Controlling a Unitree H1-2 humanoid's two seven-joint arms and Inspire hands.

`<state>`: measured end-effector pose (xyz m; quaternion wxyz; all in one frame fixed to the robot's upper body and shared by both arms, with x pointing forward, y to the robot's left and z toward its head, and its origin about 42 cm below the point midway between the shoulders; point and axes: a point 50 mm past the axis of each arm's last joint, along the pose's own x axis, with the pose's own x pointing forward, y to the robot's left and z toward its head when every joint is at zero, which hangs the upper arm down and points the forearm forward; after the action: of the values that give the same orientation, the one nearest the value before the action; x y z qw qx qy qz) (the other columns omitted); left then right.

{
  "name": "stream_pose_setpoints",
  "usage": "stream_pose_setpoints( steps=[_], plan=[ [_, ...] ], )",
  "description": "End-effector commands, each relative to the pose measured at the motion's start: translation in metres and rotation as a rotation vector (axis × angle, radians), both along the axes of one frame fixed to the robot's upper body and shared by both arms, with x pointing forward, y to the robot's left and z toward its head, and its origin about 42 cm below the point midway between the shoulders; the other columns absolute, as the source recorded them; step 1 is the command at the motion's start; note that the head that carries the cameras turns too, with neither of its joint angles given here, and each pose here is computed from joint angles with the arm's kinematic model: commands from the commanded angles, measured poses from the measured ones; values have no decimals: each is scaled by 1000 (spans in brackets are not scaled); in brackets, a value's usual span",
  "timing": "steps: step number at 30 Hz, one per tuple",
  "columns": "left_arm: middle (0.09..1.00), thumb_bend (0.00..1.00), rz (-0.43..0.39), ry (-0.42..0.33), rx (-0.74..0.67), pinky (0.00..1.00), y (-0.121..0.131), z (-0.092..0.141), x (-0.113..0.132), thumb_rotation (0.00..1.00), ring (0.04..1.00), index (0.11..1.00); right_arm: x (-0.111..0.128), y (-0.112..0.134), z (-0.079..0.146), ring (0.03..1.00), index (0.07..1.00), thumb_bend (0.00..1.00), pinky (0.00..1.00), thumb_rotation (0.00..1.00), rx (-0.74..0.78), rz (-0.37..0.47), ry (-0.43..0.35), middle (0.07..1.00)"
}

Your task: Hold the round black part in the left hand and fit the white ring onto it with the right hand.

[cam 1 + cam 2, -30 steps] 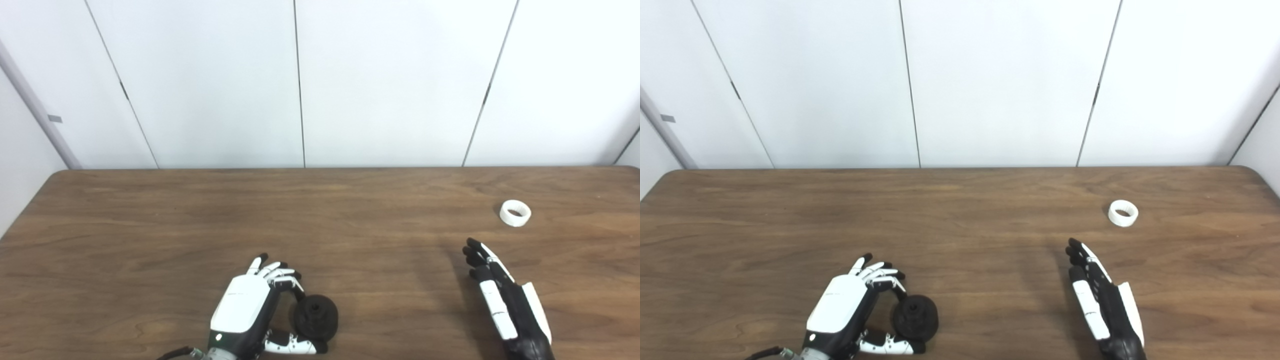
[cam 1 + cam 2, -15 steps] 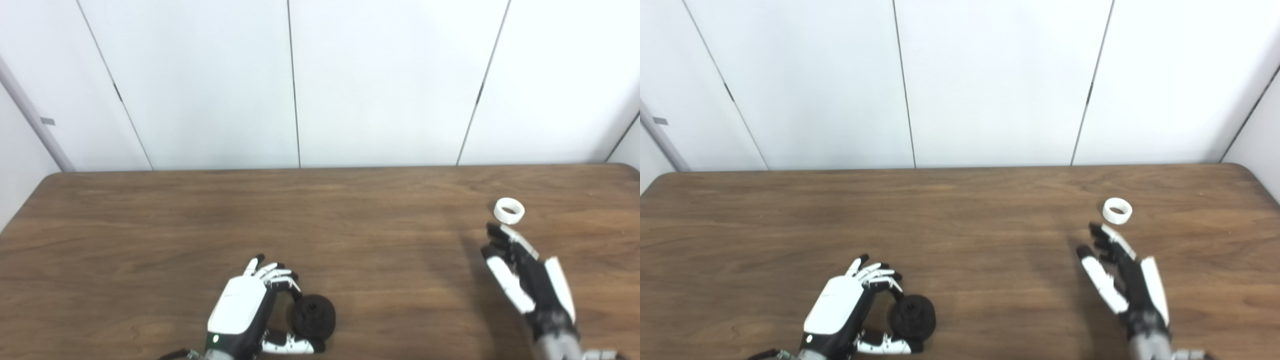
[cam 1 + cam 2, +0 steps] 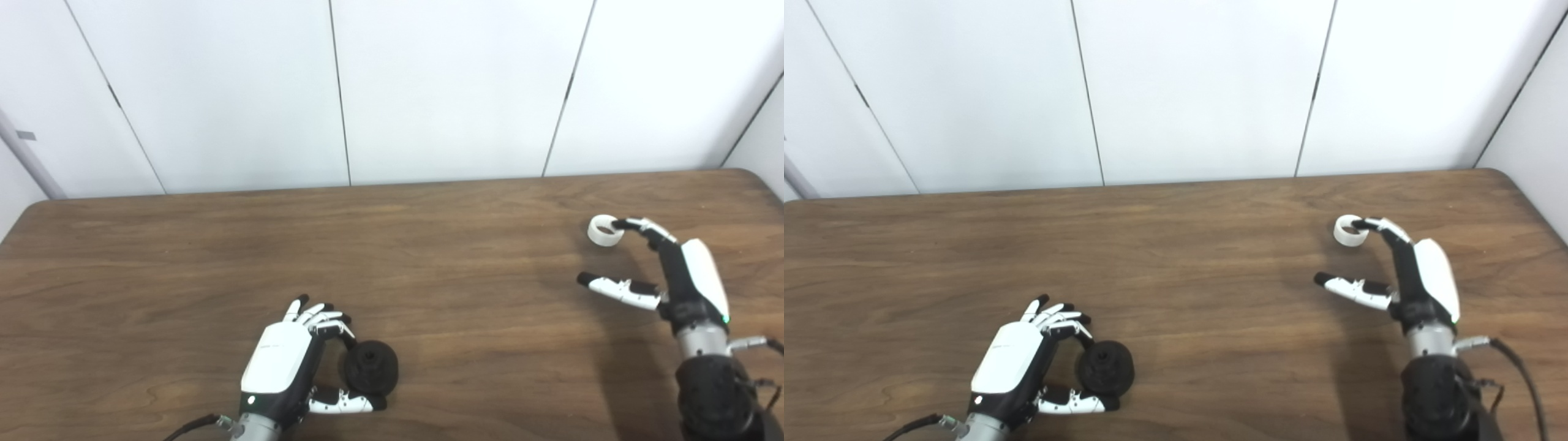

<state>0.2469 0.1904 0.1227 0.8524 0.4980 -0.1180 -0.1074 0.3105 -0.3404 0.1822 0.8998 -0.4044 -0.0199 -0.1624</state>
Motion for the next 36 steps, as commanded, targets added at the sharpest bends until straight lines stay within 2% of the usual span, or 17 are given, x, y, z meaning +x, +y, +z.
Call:
stream_pose_setpoints(
  steps=[1,6,10,14,23,26,36],
  plan=[
    [765,521,4,-8,21,1000,5,0,-1,49,870,485,13,-7,22,897,761,740,854,300,-59,-7,-83,886],
    [764,521,5,-5,24,1000,10,2,-2,48,871,485,26,-16,25,914,767,738,889,254,-87,-18,-71,898],
    [763,521,1,-2,23,1000,12,3,-2,48,866,486,39,-21,31,924,777,737,938,247,-117,-28,-33,909],
    [765,521,1,8,21,1000,15,4,-2,48,873,485,53,-23,36,912,775,761,947,253,-151,-28,-7,895],
    [760,520,-2,3,23,1000,27,6,-1,48,864,485,88,-18,43,905,772,783,928,297,-190,-21,43,898],
    [759,520,-6,4,25,1000,31,6,0,48,864,486,96,-15,45,909,774,784,945,285,-191,-24,55,899],
    [760,520,0,19,34,1000,39,7,-1,48,869,486,111,-8,51,917,779,785,948,284,-200,-34,106,899]
  ],
)
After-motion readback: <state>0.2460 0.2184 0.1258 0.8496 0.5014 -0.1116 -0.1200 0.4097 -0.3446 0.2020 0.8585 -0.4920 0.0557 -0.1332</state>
